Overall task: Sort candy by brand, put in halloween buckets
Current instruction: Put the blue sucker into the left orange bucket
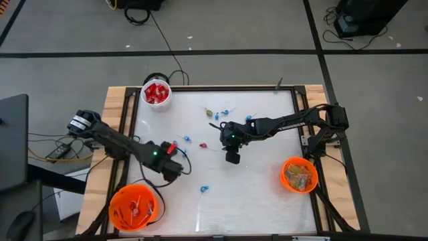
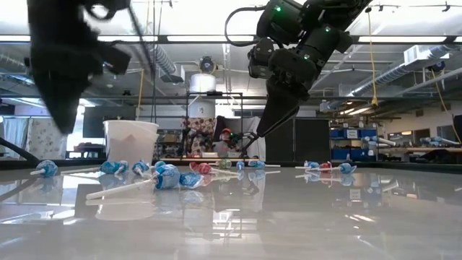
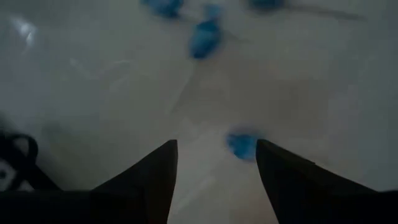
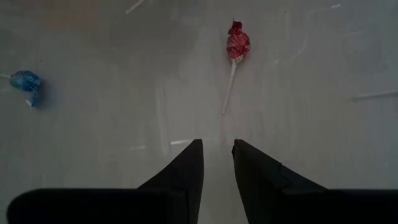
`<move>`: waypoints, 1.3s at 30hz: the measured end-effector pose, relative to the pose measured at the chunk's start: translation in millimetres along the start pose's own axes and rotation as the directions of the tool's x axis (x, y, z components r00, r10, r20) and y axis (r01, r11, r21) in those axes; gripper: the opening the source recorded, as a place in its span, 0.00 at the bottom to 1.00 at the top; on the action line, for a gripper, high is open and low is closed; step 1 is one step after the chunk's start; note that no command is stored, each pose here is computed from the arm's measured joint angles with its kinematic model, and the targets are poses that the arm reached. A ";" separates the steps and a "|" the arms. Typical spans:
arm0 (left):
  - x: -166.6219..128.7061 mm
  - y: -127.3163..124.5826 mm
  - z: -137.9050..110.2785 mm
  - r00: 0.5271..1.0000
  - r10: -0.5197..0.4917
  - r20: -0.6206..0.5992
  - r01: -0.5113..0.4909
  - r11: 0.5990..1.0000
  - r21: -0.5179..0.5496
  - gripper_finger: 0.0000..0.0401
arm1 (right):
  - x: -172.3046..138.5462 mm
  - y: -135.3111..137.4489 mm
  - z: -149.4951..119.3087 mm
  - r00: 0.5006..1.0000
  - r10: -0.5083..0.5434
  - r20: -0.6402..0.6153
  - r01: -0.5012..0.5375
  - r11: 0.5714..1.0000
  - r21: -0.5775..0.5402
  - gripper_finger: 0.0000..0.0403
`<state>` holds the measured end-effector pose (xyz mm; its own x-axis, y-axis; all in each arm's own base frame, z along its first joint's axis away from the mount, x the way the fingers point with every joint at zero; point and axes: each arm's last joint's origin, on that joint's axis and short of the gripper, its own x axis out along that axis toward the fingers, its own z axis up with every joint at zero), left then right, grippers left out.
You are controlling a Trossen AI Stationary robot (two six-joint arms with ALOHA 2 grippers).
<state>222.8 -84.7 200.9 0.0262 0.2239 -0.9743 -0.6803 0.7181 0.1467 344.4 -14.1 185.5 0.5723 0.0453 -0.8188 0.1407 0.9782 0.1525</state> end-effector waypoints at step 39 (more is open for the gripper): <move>50.3 -8.1 -27.7 0.985 -0.165 0.043 0.168 0.897 -0.408 0.45 | 0.0 -0.5 -0.1 1.000 -0.001 -0.002 0.001 1.000 -0.001 0.25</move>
<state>209.3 -97.5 146.0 0.1693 0.1303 -0.9769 -0.9051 0.4129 -0.1018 344.3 -14.7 185.4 0.5707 0.0449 -0.8199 0.1400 0.9786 0.1511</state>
